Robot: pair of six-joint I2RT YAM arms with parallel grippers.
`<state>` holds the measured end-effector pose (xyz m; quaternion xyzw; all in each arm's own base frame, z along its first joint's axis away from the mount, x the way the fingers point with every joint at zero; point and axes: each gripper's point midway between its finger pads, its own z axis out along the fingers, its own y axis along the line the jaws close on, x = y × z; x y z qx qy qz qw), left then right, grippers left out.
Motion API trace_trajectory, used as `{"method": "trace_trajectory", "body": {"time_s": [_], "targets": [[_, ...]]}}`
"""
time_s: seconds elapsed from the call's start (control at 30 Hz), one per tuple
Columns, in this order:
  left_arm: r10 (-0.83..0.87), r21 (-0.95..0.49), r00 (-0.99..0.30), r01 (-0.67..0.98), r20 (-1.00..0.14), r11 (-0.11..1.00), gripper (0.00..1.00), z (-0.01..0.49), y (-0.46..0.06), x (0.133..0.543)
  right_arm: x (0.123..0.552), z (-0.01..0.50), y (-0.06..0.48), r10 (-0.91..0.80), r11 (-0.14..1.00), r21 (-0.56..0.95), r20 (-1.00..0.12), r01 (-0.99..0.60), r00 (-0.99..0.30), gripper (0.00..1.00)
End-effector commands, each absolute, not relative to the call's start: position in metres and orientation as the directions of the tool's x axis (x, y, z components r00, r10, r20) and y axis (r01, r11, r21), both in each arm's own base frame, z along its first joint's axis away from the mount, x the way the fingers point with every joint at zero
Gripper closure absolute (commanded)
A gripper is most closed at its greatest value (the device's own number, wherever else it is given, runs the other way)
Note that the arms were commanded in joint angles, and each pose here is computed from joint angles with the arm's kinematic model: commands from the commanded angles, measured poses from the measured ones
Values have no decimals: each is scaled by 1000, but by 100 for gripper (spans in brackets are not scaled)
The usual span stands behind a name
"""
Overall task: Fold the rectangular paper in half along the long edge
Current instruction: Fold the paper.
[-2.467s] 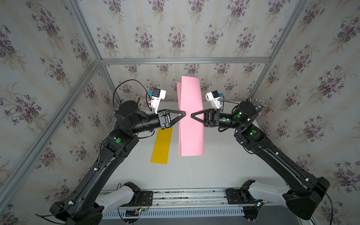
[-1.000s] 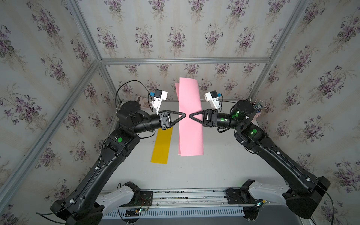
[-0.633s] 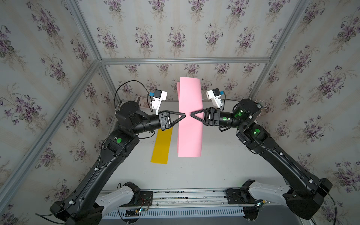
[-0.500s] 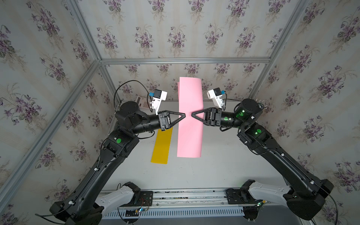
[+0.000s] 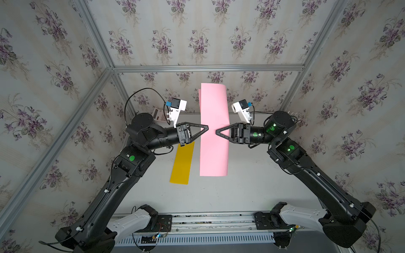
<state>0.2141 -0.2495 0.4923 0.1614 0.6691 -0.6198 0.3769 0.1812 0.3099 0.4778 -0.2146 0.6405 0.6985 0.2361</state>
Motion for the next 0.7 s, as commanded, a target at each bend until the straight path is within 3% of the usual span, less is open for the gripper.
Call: {"method": "trace_trajectory", "body": {"time_s": [0.0, 0.33, 0.67], "targets": [[-257, -685, -642, 713, -723, 150, 100, 504, -249, 210, 175, 489, 308, 63, -103, 759, -640, -643, -765, 68], [-244, -694, -656, 709, -715, 129, 100, 502, -253, 207, 179, 490, 309, 88, -125, 757, -635, -641, -767, 66], [-238, -692, -655, 710, -718, 134, 100, 501, -253, 206, 178, 495, 309, 94, -138, 746, -645, -651, -759, 76]]}}
